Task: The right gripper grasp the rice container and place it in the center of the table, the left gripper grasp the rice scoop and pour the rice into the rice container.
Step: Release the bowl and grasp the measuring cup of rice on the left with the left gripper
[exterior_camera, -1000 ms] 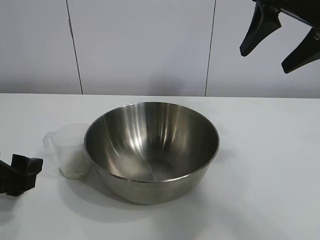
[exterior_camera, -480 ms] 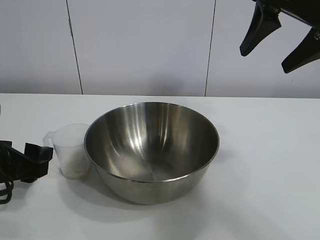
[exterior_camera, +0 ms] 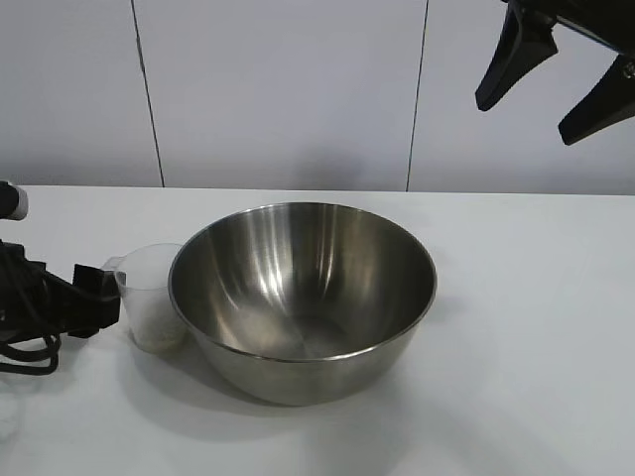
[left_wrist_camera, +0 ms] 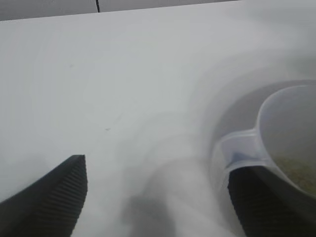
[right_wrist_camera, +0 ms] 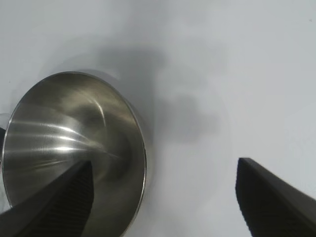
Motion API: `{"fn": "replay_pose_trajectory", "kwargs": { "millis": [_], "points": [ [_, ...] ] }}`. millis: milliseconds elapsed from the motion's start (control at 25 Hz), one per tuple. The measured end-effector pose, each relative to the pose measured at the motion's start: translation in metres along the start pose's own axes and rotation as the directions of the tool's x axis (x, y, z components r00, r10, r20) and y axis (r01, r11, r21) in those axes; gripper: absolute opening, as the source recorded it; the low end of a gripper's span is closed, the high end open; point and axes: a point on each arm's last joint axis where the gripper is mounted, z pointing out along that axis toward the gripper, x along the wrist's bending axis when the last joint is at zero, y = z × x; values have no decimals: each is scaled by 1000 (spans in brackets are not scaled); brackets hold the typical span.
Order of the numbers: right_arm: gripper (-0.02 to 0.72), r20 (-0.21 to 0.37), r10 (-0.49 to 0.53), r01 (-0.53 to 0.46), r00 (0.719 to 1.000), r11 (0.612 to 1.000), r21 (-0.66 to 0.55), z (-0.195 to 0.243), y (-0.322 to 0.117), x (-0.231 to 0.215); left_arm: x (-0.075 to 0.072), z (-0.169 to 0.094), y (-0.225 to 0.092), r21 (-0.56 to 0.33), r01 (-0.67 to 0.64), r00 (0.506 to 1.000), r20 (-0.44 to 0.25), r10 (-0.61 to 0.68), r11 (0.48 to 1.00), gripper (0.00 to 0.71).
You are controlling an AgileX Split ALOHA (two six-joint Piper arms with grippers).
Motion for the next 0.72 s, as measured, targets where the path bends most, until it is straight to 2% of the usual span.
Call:
{"fn": "replay_pose_trajectory", "kwargs": {
  "millis": [280,360,400,440,560,600,720],
  "points": [
    [545,0,0,0,1000,1000,-1,0,0,0,0,0,0,0,0,1000,0,0,1000,570],
    [545,0,0,0,1000,1000,-1,0,0,0,0,0,0,0,0,1000,0,0,1000,550],
    [545,0,0,0,1000,1000,-1,0,0,0,0,0,0,0,0,1000,0,0,1000,509],
    [545,0,0,0,1000,1000,-1,0,0,0,0,0,0,0,0,1000,1,0,1000,437],
    [545,0,0,0,1000,1000,-1,0,0,0,-1,0,0,0,-3,1000,6,3,1000,157],
    [545,0,0,0,1000,1000,-1,0,0,0,-1,0,0,0,-3,1000,6,3,1000,98],
    [545,0,0,0,1000,1000,-2,0,0,0,-1,0,0,0,-3,1000,6,3,1000,26]
  ]
}}
